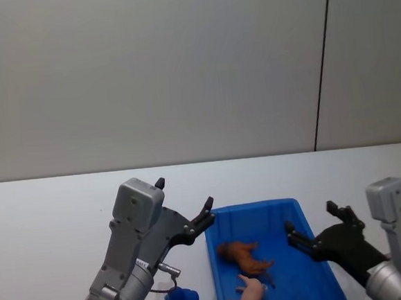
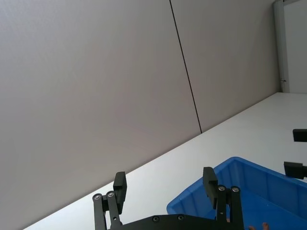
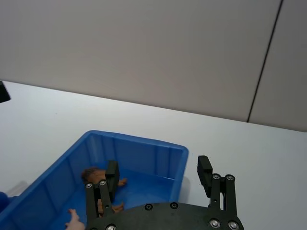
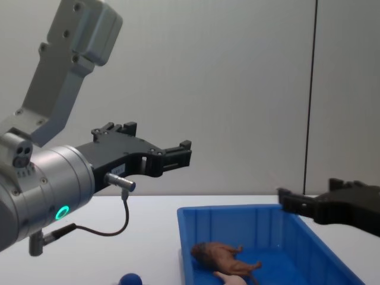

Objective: Pick up the two dolls from the table and place them into the box.

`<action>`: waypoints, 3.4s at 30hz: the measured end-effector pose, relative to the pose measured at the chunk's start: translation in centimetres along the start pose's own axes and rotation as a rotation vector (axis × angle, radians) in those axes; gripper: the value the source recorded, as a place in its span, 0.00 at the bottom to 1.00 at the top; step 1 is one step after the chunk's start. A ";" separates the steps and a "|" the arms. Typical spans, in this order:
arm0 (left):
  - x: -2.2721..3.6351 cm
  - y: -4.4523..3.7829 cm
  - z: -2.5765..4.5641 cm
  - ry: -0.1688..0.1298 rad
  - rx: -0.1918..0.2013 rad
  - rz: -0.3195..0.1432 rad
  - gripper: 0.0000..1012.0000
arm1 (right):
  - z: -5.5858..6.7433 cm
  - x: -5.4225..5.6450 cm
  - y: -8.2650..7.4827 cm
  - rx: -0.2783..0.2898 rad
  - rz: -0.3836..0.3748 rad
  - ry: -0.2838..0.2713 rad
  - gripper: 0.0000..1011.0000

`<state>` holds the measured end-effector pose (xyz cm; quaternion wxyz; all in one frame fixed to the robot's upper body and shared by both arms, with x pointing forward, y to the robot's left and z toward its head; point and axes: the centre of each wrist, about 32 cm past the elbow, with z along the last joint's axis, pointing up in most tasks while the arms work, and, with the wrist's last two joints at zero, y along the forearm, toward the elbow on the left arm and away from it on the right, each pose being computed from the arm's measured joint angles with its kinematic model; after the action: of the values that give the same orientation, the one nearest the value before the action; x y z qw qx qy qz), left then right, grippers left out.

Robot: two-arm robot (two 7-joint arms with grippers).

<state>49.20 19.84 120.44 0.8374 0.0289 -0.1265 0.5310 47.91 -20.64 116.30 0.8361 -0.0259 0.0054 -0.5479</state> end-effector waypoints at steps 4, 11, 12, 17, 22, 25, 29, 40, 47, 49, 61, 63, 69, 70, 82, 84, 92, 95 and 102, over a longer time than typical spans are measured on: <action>0.00 0.00 0.00 0.000 0.000 0.000 0.99 | -0.1 0.2 -0.7 0.004 -0.041 -0.007 0.99; 0.00 0.00 0.00 0.000 0.000 0.000 0.99 | -0.3 0.7 -1.9 0.006 -0.103 -0.012 0.99; 0.00 0.00 0.00 0.000 0.000 0.000 0.99 | -0.4 0.8 -2.1 0.007 -0.113 -0.013 0.99; 0.01 0.01 -0.01 0.000 0.001 0.000 0.99 | -0.4 1.0 -2.6 0.008 -0.134 -0.014 0.99; 0.04 0.19 -0.08 0.006 0.016 0.003 0.99 | -0.5 1.1 -2.9 0.009 -0.150 -0.015 0.99; 0.11 0.37 -0.11 0.013 0.029 0.008 0.99 | -0.5 1.1 -3.1 0.009 -0.158 -0.016 0.99; 0.23 0.75 -0.13 0.028 0.064 0.015 0.99 | -0.5 1.2 -3.3 0.010 -0.166 -0.016 0.99; 0.58 1.96 -0.56 0.090 0.172 0.020 0.99 | -0.6 1.3 -3.5 0.010 -0.177 -0.017 0.99; 0.74 2.57 -1.08 0.134 0.226 0.012 0.99 | -0.6 1.3 -3.6 0.010 -0.180 -0.017 0.99; 0.78 2.79 -1.28 0.148 0.244 0.005 0.99 | -0.6 1.3 -3.6 0.010 -0.180 -0.017 0.99; 0.76 3.56 -2.36 0.209 0.315 -0.025 0.99 | -0.6 1.3 -3.7 0.010 -0.183 -0.018 0.99; 0.74 3.70 -2.75 0.220 0.332 -0.030 0.99 | -0.6 1.3 -3.7 0.010 -0.183 -0.018 0.99; 0.65 3.81 -3.44 0.236 0.357 -0.039 0.99 | -0.6 1.3 -3.7 0.010 -0.184 -0.018 0.99; 0.62 3.81 -3.67 0.240 0.365 -0.041 0.99 | -0.6 1.3 -3.7 0.010 -0.184 -0.018 0.99; 0.45 3.65 -5.27 0.246 0.411 -0.060 0.87 | -0.6 1.3 -3.7 0.010 -0.184 -0.018 0.99; 0.43 3.61 -5.46 0.246 0.415 -0.063 0.83 | -0.6 1.3 -3.7 0.010 -0.184 -0.018 0.99; 0.38 3.50 -6.10 0.241 0.426 -0.071 0.60 | -0.6 1.3 -3.7 0.010 -0.184 -0.018 0.99; 0.36 3.49 -6.28 0.239 0.425 -0.072 0.48 | -0.6 1.3 -3.7 0.010 -0.184 -0.018 0.99; 0.38 3.53 -6.37 0.234 0.410 -0.069 0.31 | -0.6 1.3 -3.7 0.010 -0.184 -0.018 0.99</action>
<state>47.34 22.87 114.08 0.8405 0.1409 0.0832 0.5165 45.04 -23.34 115.93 0.7824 -0.0273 -0.0073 -0.6221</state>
